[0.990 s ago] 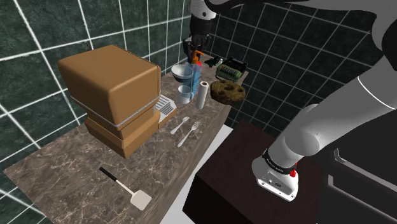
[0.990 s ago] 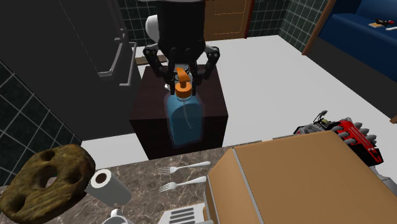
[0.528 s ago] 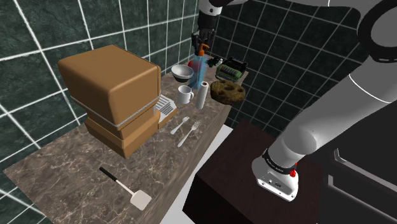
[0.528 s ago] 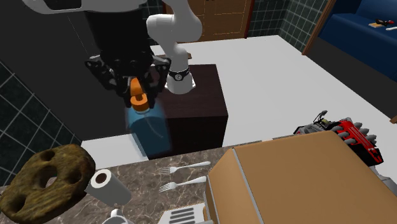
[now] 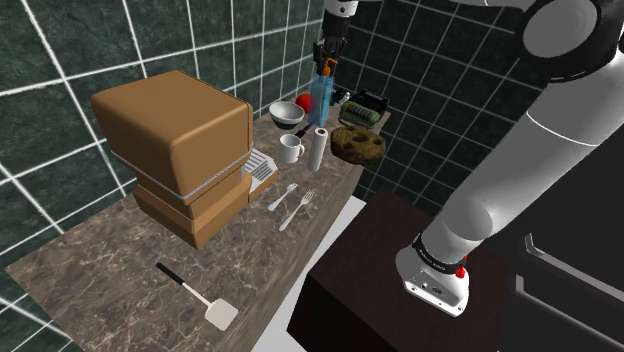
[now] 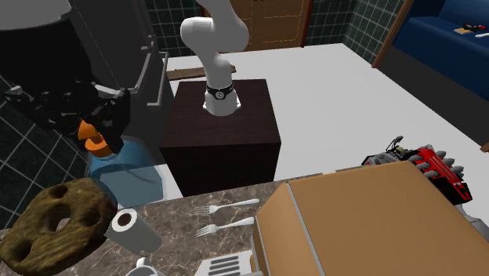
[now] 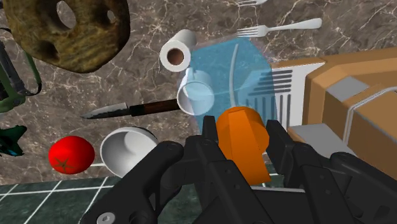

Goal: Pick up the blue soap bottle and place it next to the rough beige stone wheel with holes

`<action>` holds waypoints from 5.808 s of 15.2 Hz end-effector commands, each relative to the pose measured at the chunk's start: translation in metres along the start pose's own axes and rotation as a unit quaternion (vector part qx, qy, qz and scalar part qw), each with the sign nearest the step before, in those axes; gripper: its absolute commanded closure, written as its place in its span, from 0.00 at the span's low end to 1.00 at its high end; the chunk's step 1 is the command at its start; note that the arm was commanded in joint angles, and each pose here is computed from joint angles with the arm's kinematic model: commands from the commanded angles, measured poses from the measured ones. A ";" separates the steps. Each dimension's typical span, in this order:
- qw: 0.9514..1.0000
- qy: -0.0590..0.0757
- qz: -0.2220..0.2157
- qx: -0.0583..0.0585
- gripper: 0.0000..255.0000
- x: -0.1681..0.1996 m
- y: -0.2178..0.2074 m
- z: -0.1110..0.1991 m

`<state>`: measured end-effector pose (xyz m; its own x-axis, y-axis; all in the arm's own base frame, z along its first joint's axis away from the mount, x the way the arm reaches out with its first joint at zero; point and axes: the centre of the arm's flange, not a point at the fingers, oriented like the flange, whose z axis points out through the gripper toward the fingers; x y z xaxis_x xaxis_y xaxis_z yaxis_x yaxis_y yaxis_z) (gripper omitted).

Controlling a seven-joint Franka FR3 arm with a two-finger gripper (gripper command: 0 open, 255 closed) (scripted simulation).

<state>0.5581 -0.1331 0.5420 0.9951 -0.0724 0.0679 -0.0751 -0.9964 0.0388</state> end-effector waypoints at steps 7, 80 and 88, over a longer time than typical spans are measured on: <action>1.000 0.000 -0.001 0.000 1.00 0.045 0.094 0.005; 1.000 0.000 -0.001 0.000 0.00 0.070 0.180 0.300; 1.000 0.000 -0.001 0.000 0.00 0.070 0.180 0.250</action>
<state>0.6340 -0.3294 0.2928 0.9950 -0.0714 0.0692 -0.0743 -0.9964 0.0400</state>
